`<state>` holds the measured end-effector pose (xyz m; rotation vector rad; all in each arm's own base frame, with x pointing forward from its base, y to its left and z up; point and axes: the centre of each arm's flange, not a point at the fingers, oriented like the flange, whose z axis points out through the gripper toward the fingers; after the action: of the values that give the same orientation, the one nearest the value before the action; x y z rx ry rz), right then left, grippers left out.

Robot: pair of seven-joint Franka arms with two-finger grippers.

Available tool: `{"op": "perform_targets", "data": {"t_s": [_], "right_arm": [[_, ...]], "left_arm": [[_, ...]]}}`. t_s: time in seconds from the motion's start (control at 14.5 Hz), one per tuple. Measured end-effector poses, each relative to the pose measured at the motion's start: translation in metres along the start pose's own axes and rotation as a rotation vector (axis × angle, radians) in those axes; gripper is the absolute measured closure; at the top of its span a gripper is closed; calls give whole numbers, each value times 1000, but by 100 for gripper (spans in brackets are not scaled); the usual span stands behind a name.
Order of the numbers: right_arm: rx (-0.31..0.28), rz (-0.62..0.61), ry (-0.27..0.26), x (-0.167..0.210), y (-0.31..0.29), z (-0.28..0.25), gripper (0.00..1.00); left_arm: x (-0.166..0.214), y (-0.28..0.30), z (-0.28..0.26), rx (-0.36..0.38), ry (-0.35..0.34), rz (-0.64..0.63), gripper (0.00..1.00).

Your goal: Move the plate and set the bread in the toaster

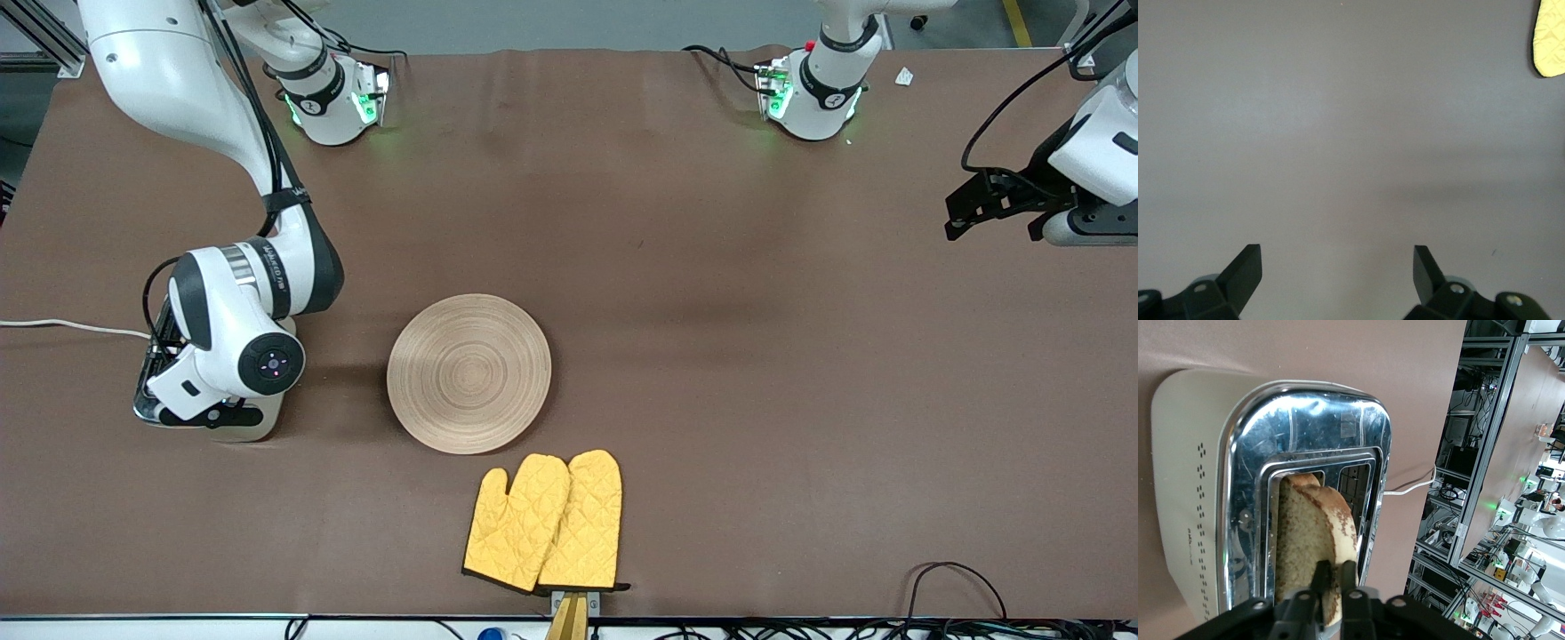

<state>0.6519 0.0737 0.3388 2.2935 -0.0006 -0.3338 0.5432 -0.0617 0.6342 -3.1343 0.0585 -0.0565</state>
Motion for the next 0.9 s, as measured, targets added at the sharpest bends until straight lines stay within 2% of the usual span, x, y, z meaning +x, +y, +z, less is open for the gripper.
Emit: {"op": "perform_targets", "data": {"t_s": [0.21,0.41,0.55,0.76,0.9], "right_arm": [[25,13,13,1,4,-10,50],[100,40,33,-2,15,-36,19],[171,70,61,-12,34,-64,1],[310,116,103,-44,75,-111,0],[390,135,109,-71,102,-135,0]], "left_arm": [[0,2,-1,0,2,4,0],[0,4,-1,0,3,5,0],[0,4,-2,0,3,5,0],[0,4,-2,-1,6,5,0],[0,5,-2,-1,9,1,0]]}}
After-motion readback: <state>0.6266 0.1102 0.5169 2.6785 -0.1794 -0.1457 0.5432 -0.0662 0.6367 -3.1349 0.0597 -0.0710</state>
